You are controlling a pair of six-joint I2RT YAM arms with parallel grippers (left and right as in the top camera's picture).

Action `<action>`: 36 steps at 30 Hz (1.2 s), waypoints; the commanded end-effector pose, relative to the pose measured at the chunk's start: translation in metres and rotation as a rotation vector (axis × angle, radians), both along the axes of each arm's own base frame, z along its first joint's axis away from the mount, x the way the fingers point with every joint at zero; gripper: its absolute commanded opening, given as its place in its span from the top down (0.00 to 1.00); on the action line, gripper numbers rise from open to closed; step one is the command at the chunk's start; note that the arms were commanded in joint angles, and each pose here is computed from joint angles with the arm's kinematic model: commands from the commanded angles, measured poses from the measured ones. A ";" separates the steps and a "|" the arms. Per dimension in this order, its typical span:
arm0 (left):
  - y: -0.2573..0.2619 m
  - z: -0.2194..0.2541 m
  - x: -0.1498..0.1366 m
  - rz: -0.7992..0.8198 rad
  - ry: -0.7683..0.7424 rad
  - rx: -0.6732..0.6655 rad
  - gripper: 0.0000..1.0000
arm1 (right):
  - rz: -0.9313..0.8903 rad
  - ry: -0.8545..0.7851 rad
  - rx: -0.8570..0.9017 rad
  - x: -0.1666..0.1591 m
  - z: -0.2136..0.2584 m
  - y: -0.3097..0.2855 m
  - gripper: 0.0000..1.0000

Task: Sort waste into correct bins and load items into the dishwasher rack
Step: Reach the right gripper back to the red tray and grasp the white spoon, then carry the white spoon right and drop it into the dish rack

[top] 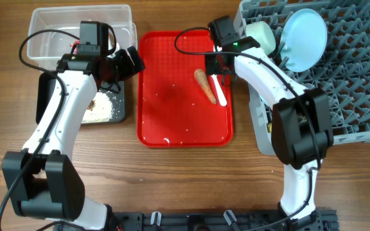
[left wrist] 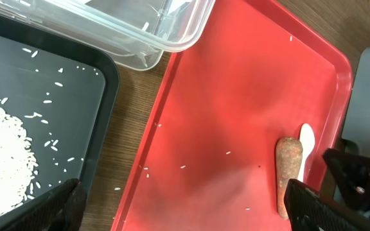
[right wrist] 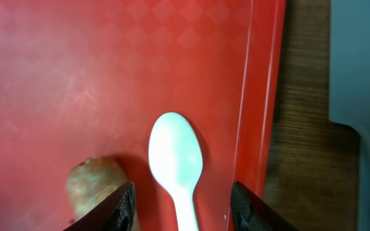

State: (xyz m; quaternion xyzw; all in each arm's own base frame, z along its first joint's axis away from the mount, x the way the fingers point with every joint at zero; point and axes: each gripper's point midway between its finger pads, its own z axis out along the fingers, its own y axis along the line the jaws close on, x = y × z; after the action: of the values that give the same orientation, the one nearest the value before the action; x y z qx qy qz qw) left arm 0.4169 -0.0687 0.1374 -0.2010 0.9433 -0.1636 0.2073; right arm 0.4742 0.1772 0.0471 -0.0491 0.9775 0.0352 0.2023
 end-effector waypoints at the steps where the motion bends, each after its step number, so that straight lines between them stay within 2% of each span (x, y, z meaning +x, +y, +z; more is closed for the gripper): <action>1: 0.001 0.009 0.002 0.001 -0.023 -0.008 0.00 | -0.033 0.020 -0.033 0.002 -0.021 -0.004 0.52; 5: 0.001 0.009 0.002 0.001 -0.024 -0.008 0.00 | -0.031 -0.007 -0.007 0.009 -0.022 0.001 0.59; 8: 0.001 0.009 0.002 0.001 -0.023 -0.008 0.00 | -0.101 -0.010 0.029 0.016 -0.036 0.004 0.71; 12: 0.001 0.009 0.002 0.001 -0.024 -0.008 0.00 | -0.113 0.038 0.020 0.010 -0.059 0.003 0.73; 18: 0.001 0.009 0.002 0.001 -0.023 -0.008 0.00 | -0.137 0.129 0.078 -0.006 -0.070 0.009 0.72; 19: 0.001 0.009 0.002 0.001 -0.024 -0.008 0.00 | -0.150 0.135 0.080 -0.007 -0.070 0.009 0.65; 20: 0.001 0.009 0.002 0.001 -0.024 -0.008 0.00 | -0.173 0.146 0.083 -0.009 -0.071 0.008 0.46; 21: 0.001 0.009 0.002 0.001 -0.024 -0.008 0.00 | -0.180 0.159 0.087 -0.012 -0.072 0.008 0.38; 22: 0.001 0.009 0.002 0.001 -0.024 -0.008 0.00 | -0.193 0.169 0.092 -0.014 -0.072 0.008 0.35; 24: 0.001 0.009 0.002 0.001 -0.024 -0.008 0.00 | -0.190 0.182 0.108 -0.016 -0.073 0.011 0.35; 25: 0.001 0.009 0.002 0.001 -0.024 -0.008 0.00 | -0.189 0.189 0.112 -0.017 -0.073 0.012 0.37; 27: 0.001 0.009 0.002 0.001 -0.024 -0.008 0.00 | -0.190 0.202 0.123 -0.020 -0.073 0.013 0.58; 30: 0.001 0.009 0.002 0.001 -0.024 -0.008 0.00 | -0.199 0.234 0.142 -0.026 -0.074 0.016 0.62; 34: 0.001 0.009 0.002 0.001 -0.024 -0.008 0.00 | -0.196 0.276 0.156 -0.035 -0.075 0.019 0.64; 35: 0.001 0.009 0.002 0.001 -0.023 -0.008 0.00 | -0.196 0.278 0.155 -0.035 -0.075 0.018 0.66; 36: 0.001 0.009 0.002 0.001 -0.023 -0.008 0.00 | -0.197 0.282 0.154 -0.036 -0.075 0.018 0.73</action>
State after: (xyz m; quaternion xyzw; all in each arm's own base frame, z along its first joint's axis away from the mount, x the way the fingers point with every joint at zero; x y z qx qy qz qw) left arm 0.4169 -0.0687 0.1374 -0.2010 0.9433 -0.1636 0.2073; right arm 0.4603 0.1966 0.0045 0.0591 0.9853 0.1021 0.1237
